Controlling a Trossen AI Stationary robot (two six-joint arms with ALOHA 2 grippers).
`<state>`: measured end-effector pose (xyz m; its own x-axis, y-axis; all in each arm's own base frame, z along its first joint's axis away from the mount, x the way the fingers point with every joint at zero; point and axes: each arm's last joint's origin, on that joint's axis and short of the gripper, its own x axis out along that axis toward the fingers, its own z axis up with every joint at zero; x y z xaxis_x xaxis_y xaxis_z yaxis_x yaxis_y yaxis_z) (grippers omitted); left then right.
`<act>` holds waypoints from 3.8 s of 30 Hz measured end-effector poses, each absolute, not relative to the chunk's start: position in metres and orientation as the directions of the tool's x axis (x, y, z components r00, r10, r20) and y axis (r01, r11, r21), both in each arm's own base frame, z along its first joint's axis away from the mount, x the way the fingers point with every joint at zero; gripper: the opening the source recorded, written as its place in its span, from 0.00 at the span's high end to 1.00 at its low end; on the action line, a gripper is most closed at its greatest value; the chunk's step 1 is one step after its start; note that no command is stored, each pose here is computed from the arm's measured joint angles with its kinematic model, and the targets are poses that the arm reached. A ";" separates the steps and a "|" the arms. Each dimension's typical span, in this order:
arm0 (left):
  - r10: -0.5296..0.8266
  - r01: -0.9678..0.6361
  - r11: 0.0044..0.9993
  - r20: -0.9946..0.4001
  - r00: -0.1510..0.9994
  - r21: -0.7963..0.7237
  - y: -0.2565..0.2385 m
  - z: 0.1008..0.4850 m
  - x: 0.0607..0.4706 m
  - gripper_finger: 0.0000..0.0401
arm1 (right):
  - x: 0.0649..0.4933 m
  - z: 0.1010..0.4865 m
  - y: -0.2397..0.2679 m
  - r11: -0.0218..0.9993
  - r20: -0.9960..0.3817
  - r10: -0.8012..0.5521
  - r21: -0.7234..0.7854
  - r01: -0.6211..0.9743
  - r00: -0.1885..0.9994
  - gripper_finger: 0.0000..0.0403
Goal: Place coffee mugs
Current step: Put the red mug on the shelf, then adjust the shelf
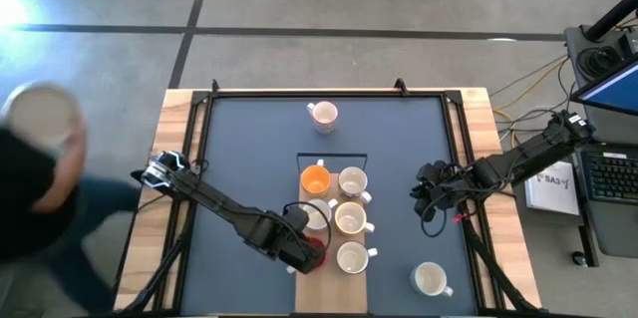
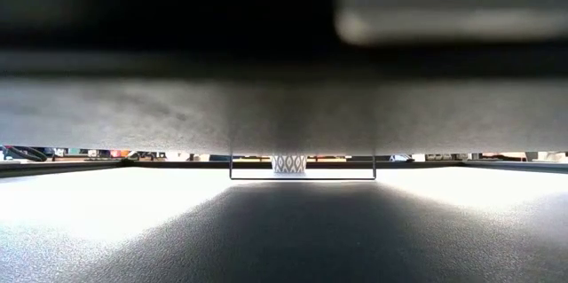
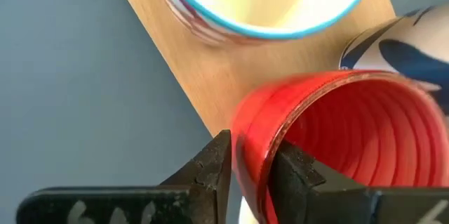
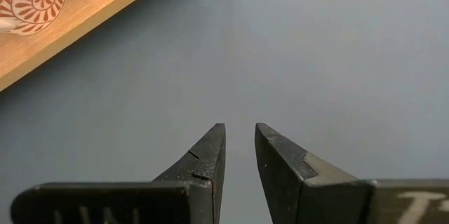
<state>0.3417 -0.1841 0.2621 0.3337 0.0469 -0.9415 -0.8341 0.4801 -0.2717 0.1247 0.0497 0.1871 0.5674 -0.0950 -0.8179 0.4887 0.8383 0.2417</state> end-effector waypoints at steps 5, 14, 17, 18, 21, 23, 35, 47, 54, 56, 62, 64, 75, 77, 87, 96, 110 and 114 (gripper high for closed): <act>0.065 -0.834 0.478 -0.936 0.347 -0.276 -0.183 0.262 0.343 0.83 | 0.125 0.187 0.050 0.838 -0.818 -0.095 0.242 0.489 0.567 0.83; 0.084 -0.814 0.490 -0.913 0.399 -0.311 -0.184 0.264 0.347 0.83 | 0.125 0.187 0.050 0.838 -0.818 -0.095 0.242 0.489 0.567 0.83; 0.099 -0.811 0.496 -0.907 0.408 -0.311 -0.183 0.264 0.347 0.83 | 0.125 0.187 0.050 0.838 -0.818 -0.095 0.242 0.489 0.567 0.83; 0.105 -0.811 0.496 -0.905 0.411 -0.311 -0.183 0.264 0.347 0.83 | 0.125 0.187 0.050 0.838 -0.818 -0.095 0.241 0.489 0.567 0.83; 0.121 -0.809 0.496 -0.898 0.423 -0.314 -0.183 0.266 0.348 0.83 | 0.125 0.187 0.050 0.838 -0.818 -0.095 0.242 0.489 0.567 0.83; 0.115 -0.801 0.504 -0.893 0.434 -0.324 -0.183 0.270 0.349 0.83 | 0.125 0.187 0.050 0.838 -0.818 -0.095 0.242 0.489 0.568 0.83; 0.146 -0.752 0.582 -0.870 0.470 -0.308 -0.184 0.307 0.346 0.83 | 0.125 0.187 0.050 0.838 -0.818 -0.095 0.242 0.489 0.567 0.83; 0.347 -0.798 0.600 -0.880 0.326 -0.059 -0.160 0.340 0.323 0.83 | 0.125 0.187 0.050 0.838 -0.818 -0.095 0.242 0.489 0.567 0.83; 0.388 -0.748 0.660 -0.884 0.262 0.068 -0.118 0.350 0.320 0.76 | 0.125 0.187 0.050 0.838 -0.818 -0.095 0.242 0.489 0.567 0.83; 0.380 -0.717 0.689 -0.894 0.238 0.102 -0.100 0.351 0.319 0.73 | 0.125 0.187 0.050 0.838 -0.818 -0.095 0.242 0.489 0.567 0.83; 0.347 -0.553 0.814 -0.913 0.216 0.178 -0.039 0.351 0.313 0.70 | 0.125 0.187 0.050 0.838 -0.818 -0.095 0.242 0.489 0.567 0.83; 0.315 -0.455 0.872 -0.919 0.239 0.180 -0.016 0.350 0.307 0.70 | 0.125 0.187 0.050 0.838 -0.818 -0.095 0.242 0.489 0.568 0.83; 0.133 -0.158 0.986 -0.799 0.587 0.048 0.099 0.326 0.282 0.70 | 0.125 0.187 0.050 0.838 -0.818 -0.095 0.242 0.489 0.567 0.83; 0.093 -0.129 0.992 -0.773 0.628 0.014 0.112 0.318 0.283 0.70 | 0.125 0.187 0.050 0.838 -0.818 -0.095 0.242 0.489 0.568 0.83; 0.074 -0.021 0.997 -0.791 0.607 0.077 0.141 0.279 0.311 0.63 | 0.125 0.187 0.050 0.838 -0.818 -0.095 0.243 0.489 0.568 0.83; 0.098 -0.027 0.995 -0.811 0.577 0.101 0.157 0.277 0.344 0.61 | 0.125 0.187 0.050 0.838 -0.818 -0.095 0.242 0.489 0.567 0.83; 0.109 -0.057 0.994 -0.894 0.434 0.094 0.179 0.272 0.384 0.62 | 0.125 0.187 0.050 0.838 -0.818 -0.095 0.242 0.489 0.567 0.83; 0.114 -0.063 0.993 -0.903 0.415 0.096 0.178 0.272 0.384 0.62 | 0.125 0.187 0.050 0.838 -0.818 -0.095 0.242 0.489 0.567 0.83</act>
